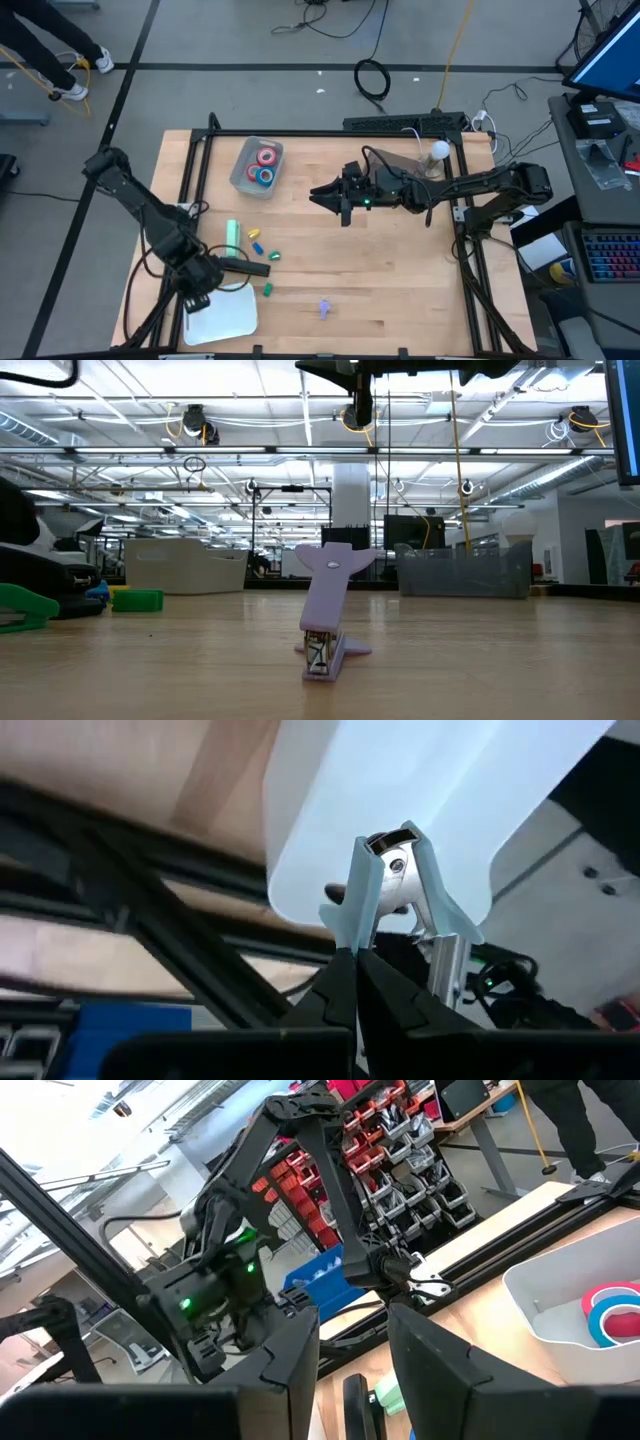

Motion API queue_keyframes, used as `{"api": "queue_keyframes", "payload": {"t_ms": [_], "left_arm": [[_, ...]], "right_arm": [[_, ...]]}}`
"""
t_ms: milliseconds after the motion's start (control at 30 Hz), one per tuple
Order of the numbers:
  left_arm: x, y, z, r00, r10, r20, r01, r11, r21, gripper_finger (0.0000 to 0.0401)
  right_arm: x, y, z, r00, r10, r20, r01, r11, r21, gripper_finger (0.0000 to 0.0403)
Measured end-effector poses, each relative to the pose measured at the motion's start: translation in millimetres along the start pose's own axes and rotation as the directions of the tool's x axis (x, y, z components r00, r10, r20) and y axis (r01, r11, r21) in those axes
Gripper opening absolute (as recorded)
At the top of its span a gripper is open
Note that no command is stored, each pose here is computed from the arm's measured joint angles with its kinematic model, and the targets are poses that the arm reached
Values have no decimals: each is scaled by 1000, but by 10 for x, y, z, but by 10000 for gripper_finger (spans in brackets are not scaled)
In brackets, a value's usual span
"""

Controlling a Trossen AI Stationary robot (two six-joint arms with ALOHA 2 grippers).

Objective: Pick and place Stapler, Stapler remover, tape
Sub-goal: Put the light blue staple remover into the white bin

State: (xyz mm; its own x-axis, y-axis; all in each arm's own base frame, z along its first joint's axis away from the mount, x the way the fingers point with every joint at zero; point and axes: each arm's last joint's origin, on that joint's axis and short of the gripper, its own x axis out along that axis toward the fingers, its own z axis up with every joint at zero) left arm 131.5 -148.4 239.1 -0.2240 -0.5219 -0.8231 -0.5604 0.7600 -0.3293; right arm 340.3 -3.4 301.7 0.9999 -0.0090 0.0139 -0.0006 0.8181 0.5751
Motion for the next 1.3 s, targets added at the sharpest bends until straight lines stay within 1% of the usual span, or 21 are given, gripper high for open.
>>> {"api": "queue_keyframes", "payload": {"t_ms": [100, 233, 367, 700, 1033, 1300], "left_arm": [[76, -93, 6, 999, -28, 18, 28, 1000, 2, 0], [175, -183, 59, 997, -37, 62, 37, 999, -2, 0], [288, -223, 136, 998, 2, 61, -1, 1000, -14, 0], [573, -257, 314, 993, 117, 32, -119, 992, 39, 0], [693, -257, 361, 986, 167, 21, -168, 983, 69, 0], [734, -255, 380, 983, 184, 21, -185, 982, 47, 1]], "right_arm": [[0, -6, 4, 1000, -2, 1, 2, 1000, 0, 114], [0, -8, 6, 1000, -2, 2, 2, 1000, 0, 115], [0, -8, 5, 1000, -2, 2, 2, 1000, 0, 114], [0, -7, 6, 1000, 0, 1, 0, 1000, 3, 114], [0, -7, 5, 1000, 1, 0, -1, 1000, 3, 114], [0, -7, 5, 1000, 1, 0, -1, 1000, 3, 114]]}}
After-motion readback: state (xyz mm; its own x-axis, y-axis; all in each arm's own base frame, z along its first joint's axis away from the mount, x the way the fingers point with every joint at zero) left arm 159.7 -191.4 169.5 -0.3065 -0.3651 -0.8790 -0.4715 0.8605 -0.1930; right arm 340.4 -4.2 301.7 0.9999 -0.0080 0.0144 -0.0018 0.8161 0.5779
